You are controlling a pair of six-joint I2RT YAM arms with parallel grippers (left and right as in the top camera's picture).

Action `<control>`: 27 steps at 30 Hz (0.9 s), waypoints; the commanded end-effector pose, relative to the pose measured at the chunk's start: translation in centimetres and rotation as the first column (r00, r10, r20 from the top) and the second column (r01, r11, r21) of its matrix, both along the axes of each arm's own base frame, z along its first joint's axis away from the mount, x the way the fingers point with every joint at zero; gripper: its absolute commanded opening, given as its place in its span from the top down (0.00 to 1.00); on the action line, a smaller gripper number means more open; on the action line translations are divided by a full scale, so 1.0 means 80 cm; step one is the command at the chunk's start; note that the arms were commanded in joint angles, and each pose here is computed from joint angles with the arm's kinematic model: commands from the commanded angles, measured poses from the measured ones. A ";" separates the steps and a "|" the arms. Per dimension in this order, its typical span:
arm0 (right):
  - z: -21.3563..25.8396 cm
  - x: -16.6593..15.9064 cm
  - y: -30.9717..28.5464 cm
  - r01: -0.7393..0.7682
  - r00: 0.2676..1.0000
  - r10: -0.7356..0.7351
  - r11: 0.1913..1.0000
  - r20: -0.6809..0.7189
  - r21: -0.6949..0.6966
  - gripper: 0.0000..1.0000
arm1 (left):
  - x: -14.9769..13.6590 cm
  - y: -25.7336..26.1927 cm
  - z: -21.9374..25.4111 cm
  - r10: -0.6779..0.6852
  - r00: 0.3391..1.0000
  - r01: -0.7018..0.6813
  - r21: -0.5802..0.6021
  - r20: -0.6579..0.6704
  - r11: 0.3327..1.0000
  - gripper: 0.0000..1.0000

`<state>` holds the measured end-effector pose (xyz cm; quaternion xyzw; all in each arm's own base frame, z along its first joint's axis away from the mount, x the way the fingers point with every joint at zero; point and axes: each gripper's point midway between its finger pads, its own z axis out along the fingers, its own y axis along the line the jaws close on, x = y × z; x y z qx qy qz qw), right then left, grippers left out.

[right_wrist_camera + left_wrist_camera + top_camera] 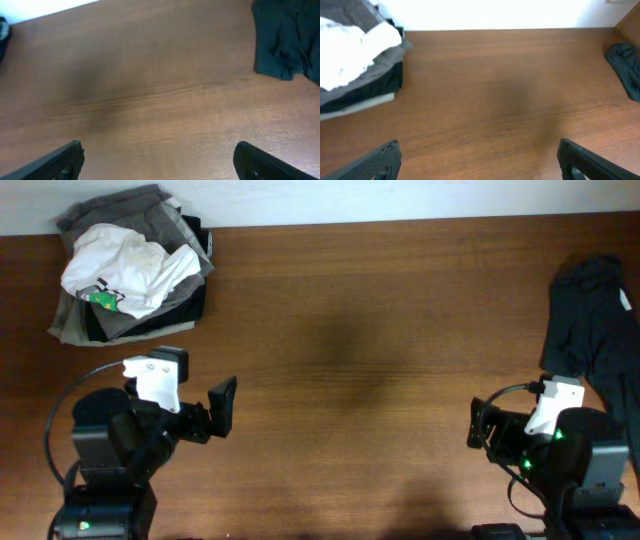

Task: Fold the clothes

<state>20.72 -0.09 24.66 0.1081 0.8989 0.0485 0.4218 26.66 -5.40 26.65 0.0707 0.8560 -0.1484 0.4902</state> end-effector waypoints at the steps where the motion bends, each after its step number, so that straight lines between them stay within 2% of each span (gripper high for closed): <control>1: -0.009 0.009 -0.009 0.038 0.999 -0.038 0.999 -0.026 -0.018 0.01 | 0.003 0.000 -0.008 -0.001 1.000 0.001 0.007 -0.009 1.000 0.01; 7: -0.011 0.021 -0.008 0.035 0.999 -0.035 0.999 -0.030 -0.015 0.01 | 0.004 0.000 -0.013 -0.001 1.000 0.002 0.007 -0.025 1.000 0.01; 13: 0.020 0.045 0.003 -0.010 0.995 0.008 1.000 0.096 0.019 0.01 | 0.004 0.000 -0.013 -0.001 1.000 0.002 0.007 -0.027 1.000 0.01; 27: 0.007 0.051 -0.003 0.012 0.999 -0.011 1.000 0.050 -0.001 0.01 | 0.000 0.000 -0.019 -0.001 0.999 0.002 0.007 -0.049 1.000 0.01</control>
